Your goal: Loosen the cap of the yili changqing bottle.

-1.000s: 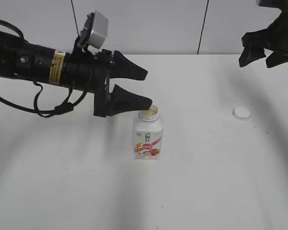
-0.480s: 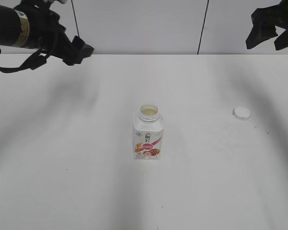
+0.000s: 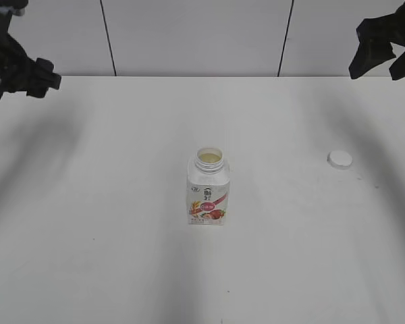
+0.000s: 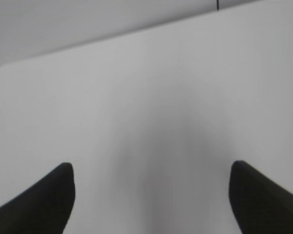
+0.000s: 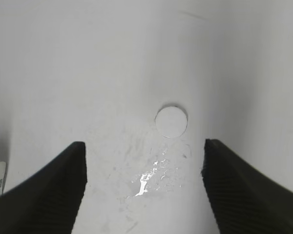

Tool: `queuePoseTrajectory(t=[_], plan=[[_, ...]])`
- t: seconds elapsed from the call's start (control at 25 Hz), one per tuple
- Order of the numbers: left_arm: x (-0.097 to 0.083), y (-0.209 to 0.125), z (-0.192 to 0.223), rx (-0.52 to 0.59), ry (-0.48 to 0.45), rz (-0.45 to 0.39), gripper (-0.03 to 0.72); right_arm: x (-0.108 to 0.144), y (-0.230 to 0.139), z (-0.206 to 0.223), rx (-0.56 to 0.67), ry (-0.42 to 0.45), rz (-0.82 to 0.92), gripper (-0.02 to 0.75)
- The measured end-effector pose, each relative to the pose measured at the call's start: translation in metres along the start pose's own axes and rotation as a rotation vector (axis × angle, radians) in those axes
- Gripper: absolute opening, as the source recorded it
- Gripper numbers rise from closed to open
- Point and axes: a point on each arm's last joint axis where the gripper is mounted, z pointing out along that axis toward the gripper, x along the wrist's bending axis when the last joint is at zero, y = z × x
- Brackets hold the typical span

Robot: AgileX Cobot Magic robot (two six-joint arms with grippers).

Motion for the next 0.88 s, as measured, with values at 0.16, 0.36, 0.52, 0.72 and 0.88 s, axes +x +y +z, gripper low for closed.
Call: queuePoseTrajectory(t=[0.16,0.36,0.52,0.72,0.88], plan=[[-0.014,-0.015,-0.004,0.171,-0.126,-0.062,0.586,0.000,-0.001,0.000,0.009,0.002,0.000,0.580],[-0.034,-0.018,-0.017,0.325,-0.310,-0.068,0.586,0.001,-0.005,0.000,0.057,0.010,-0.001,0.580],[-0.034,-0.007,-0.030,0.427,-0.364,-0.087,0.585,0.002,-0.012,-0.001,0.137,0.019,-0.006,0.580],[-0.022,-0.003,-0.053,0.470,-0.359,-0.118,0.585,0.003,-0.021,-0.003,0.234,0.033,-0.008,0.580],[0.002,-0.008,-0.065,0.484,-0.294,-0.206,0.585,0.003,-0.021,-0.015,0.215,0.009,-0.024,0.580]])
